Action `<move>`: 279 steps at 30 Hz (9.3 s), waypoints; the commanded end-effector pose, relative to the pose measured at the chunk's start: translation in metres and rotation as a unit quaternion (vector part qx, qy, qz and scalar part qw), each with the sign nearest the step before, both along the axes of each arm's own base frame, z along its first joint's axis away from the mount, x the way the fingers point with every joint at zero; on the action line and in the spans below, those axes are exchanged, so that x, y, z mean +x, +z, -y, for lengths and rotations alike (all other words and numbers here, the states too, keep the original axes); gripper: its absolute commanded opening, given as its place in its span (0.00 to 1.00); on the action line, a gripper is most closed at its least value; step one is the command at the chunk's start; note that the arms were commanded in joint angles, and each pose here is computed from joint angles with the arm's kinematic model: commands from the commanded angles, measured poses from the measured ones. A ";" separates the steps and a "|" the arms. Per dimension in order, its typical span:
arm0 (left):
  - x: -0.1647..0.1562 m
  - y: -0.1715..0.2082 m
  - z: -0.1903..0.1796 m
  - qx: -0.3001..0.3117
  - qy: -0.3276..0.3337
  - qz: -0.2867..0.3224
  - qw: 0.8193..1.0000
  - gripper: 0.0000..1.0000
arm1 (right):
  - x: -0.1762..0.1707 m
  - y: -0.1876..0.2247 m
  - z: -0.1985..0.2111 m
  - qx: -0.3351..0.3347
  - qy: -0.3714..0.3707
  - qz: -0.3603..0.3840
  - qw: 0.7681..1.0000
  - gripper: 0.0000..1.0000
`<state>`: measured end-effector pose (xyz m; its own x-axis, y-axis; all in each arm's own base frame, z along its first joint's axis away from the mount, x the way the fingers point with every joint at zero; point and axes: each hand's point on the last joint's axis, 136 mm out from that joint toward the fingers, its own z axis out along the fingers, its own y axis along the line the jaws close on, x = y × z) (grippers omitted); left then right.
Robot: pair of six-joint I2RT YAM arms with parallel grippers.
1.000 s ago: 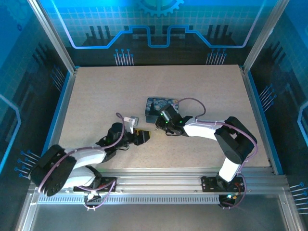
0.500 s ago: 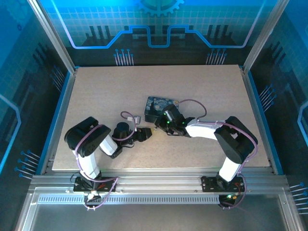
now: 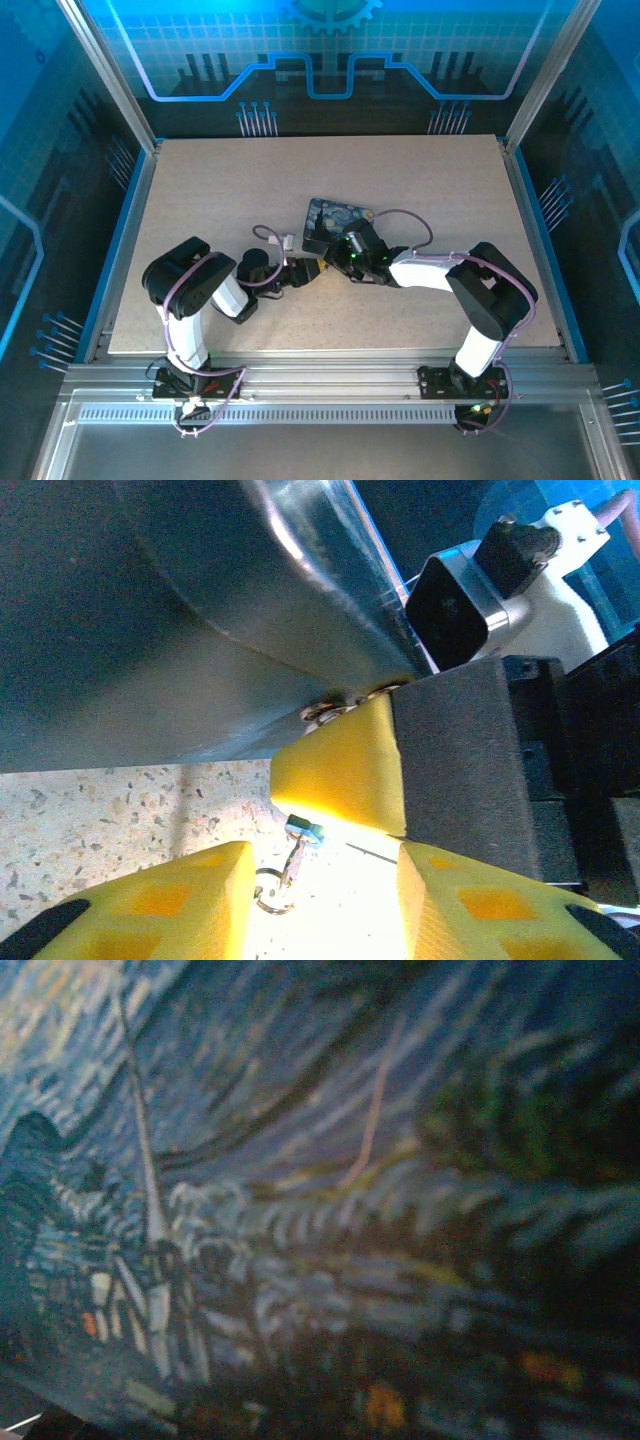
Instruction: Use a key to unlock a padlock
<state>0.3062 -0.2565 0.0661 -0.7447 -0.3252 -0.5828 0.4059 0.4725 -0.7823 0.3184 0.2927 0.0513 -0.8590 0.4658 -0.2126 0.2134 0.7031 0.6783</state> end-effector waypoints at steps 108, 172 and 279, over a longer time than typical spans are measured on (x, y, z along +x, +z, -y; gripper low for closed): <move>-0.031 -0.013 0.019 0.084 0.005 0.073 0.994 0.00 | -0.025 0.034 0.045 -0.064 -0.004 0.011 0.998 0.50; -0.039 0.001 0.031 0.186 -0.020 0.191 0.964 0.01 | -0.053 0.009 0.027 -0.140 0.038 -0.037 0.989 0.02; -0.033 0.086 -0.211 0.356 0.291 -0.066 0.885 0.70 | -0.079 0.060 -0.173 -0.007 0.315 0.062 0.947 0.00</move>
